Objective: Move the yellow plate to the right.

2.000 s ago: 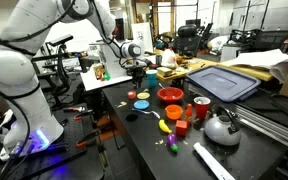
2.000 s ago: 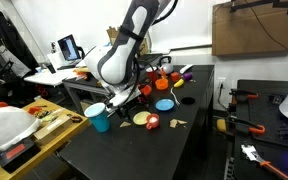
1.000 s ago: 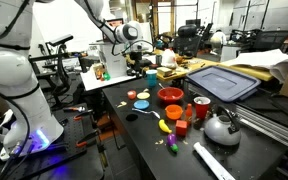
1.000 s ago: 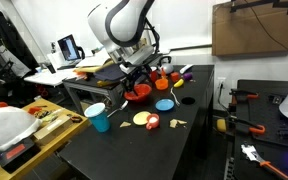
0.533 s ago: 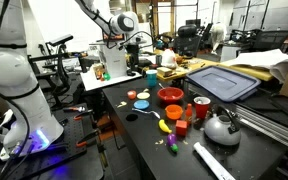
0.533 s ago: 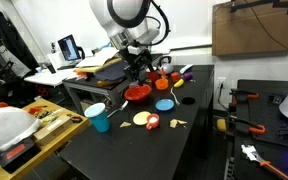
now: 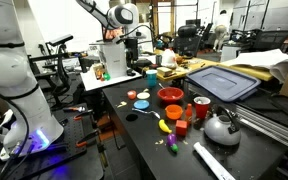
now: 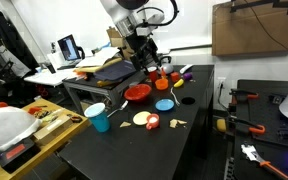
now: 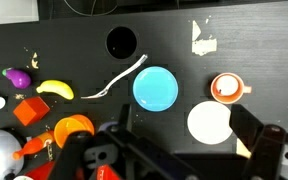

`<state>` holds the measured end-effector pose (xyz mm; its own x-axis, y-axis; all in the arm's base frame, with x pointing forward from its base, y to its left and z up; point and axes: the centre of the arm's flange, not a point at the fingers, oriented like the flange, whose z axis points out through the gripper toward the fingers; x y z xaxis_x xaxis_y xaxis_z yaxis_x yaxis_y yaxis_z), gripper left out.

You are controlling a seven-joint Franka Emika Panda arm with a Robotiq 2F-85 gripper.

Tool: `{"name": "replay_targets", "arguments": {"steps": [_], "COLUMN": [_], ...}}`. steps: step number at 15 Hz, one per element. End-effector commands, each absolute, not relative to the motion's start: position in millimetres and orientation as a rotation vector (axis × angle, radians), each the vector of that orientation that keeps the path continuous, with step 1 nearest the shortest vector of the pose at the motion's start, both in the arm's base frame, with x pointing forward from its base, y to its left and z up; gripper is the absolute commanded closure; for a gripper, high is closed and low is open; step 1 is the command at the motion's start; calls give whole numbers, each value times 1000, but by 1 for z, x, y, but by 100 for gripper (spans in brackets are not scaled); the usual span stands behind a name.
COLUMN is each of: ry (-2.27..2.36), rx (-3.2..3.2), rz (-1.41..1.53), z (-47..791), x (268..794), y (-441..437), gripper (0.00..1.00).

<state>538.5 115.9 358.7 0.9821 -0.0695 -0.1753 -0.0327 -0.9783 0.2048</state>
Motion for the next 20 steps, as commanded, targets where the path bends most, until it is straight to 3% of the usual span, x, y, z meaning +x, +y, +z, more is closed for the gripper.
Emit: {"name": "replay_targets", "arguments": {"steps": [1, 13, 20], "ry": [-35, -55, -67], "rx": [2947, 2973, 2992], "rz": [-285, -253, -280], "z": [381, 420, 417], "x": [518, 479, 488], "y": [105, 122, 130], "gripper": [0, 0, 0]}}
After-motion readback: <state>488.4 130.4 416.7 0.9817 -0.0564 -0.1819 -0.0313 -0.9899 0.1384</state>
